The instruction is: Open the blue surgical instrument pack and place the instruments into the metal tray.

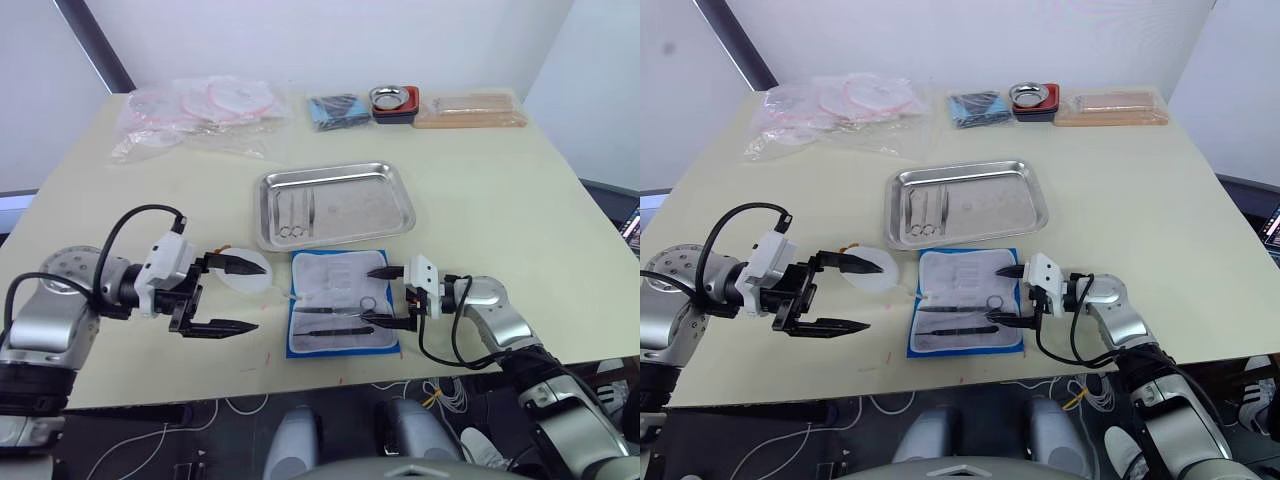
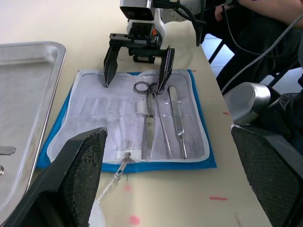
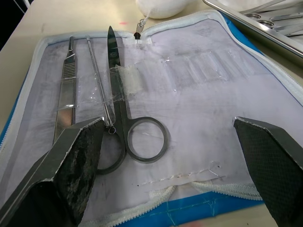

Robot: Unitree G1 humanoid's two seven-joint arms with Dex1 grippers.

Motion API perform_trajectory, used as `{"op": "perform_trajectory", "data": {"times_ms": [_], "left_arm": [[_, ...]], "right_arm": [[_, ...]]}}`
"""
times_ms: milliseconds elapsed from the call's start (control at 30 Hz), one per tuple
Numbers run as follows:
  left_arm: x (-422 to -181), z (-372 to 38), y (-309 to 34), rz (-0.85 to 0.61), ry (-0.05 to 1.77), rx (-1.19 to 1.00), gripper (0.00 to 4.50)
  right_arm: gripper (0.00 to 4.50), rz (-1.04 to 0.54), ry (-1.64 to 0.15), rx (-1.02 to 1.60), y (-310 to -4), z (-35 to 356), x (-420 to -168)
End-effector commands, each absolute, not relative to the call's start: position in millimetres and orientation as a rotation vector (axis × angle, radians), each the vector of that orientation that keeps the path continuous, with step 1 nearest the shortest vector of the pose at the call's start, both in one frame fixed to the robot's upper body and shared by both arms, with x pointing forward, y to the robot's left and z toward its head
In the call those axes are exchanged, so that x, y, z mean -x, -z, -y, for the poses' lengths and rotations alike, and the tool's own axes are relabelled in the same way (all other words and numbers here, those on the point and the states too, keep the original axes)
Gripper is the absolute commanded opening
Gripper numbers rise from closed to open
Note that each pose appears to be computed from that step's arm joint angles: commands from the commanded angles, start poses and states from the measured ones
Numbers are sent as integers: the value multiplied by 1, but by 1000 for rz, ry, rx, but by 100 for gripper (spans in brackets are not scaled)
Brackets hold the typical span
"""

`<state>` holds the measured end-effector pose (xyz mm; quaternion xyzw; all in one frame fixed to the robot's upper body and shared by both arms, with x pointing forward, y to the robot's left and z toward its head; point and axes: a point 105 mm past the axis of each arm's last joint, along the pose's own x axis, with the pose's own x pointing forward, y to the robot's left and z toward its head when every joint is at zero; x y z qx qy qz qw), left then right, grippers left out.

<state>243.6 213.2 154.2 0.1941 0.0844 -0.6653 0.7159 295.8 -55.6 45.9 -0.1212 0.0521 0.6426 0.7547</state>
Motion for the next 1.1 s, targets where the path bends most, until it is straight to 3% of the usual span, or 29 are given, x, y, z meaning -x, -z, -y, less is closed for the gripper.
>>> {"op": "perform_trajectory", "data": {"times_ms": [33, 800, 1100], "left_arm": [[-237, -203, -153, -159, 1544, -446, 441], [-237, -187, -129, -104, 1564, -425, 441], [-235, -173, -108, -76, 1569, -393, 441]], "right_arm": [[450, -426, -1390, 275, 21, 73, -266], [450, -104, -1365, 213, -64, 69, -281], [450, 34, -1406, 165, -107, 66, -275]]}}
